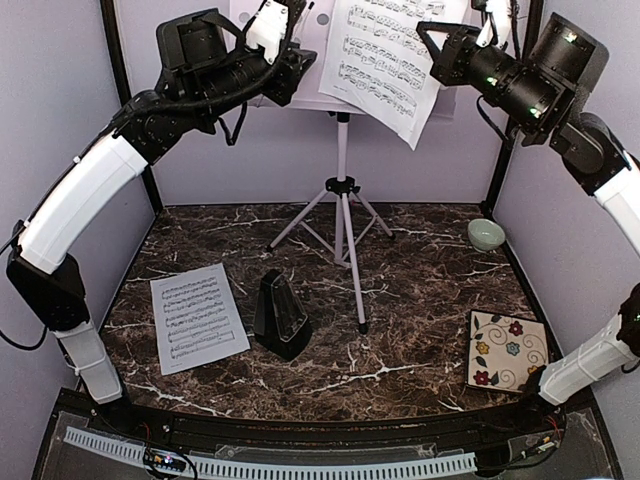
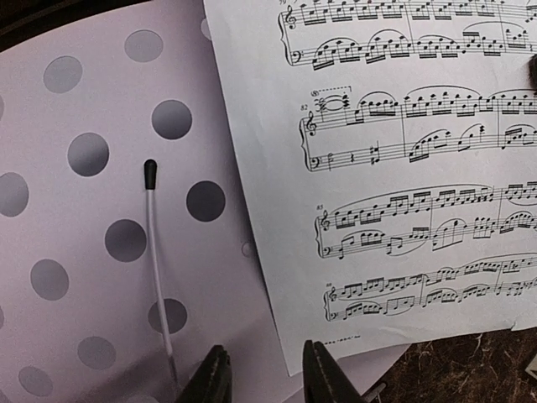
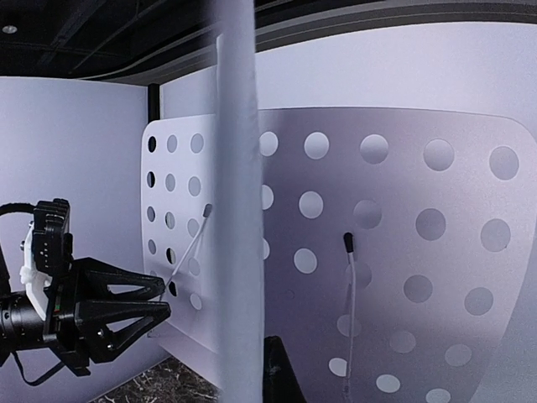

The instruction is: Set up the instrument practice props

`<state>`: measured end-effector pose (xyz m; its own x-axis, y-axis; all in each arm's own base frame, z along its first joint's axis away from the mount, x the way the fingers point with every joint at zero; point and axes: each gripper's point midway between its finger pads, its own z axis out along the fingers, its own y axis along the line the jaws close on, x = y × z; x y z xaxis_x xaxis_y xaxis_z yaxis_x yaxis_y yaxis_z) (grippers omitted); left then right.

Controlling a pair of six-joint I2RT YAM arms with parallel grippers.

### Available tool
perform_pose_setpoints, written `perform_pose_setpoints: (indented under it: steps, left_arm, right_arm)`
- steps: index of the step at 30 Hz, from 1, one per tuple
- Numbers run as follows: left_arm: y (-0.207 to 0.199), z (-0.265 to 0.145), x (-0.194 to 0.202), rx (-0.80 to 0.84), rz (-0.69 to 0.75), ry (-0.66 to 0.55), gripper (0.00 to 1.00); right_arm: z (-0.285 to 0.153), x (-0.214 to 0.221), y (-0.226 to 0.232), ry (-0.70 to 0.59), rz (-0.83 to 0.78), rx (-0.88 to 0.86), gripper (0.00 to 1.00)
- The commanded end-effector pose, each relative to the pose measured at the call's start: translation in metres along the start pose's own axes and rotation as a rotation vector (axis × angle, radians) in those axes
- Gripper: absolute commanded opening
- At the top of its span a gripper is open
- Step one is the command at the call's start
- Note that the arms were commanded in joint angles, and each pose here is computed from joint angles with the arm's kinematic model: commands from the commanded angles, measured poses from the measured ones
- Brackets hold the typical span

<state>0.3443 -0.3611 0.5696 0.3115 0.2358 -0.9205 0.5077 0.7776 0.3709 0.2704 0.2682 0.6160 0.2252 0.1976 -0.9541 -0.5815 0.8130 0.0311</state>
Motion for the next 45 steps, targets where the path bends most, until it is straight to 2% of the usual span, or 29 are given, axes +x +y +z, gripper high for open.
perform_pose_setpoints:
  steps: [1,6,15,23,32,41,45]
  left_arm:
    - [0.018,-0.020,-0.030,-0.084,0.030,-0.078,0.31]
    - [0.029,-0.025,-0.035,-0.164,0.034,-0.086,0.33]
    - [0.050,-0.020,-0.022,-0.313,0.096,-0.007,0.28]
    - [0.052,-0.007,-0.013,-0.368,0.180,0.044,0.28]
    - [0.050,0.005,-0.014,-0.381,0.227,0.038,0.25]
    - [0.067,0.009,0.001,-0.391,0.159,0.074,0.16]
    - [0.066,0.009,0.003,-0.359,0.139,0.071,0.07]
  right_arm:
    - [-0.003,-0.018,-0.006,-0.041,-0.051,0.011,0.00]
    - [0.003,-0.020,-0.011,-0.055,-0.060,0.045,0.00]
    - [0.019,-0.024,-0.011,-0.076,-0.078,0.069,0.00]
    - [0.029,-0.027,-0.018,-0.082,-0.090,0.115,0.00]
    - [0.032,-0.027,-0.029,-0.086,-0.099,0.180,0.00]
    - [0.035,-0.019,-0.028,-0.082,-0.086,0.177,0.00]
    - [0.038,-0.018,-0.028,-0.081,-0.080,0.176,0.00]
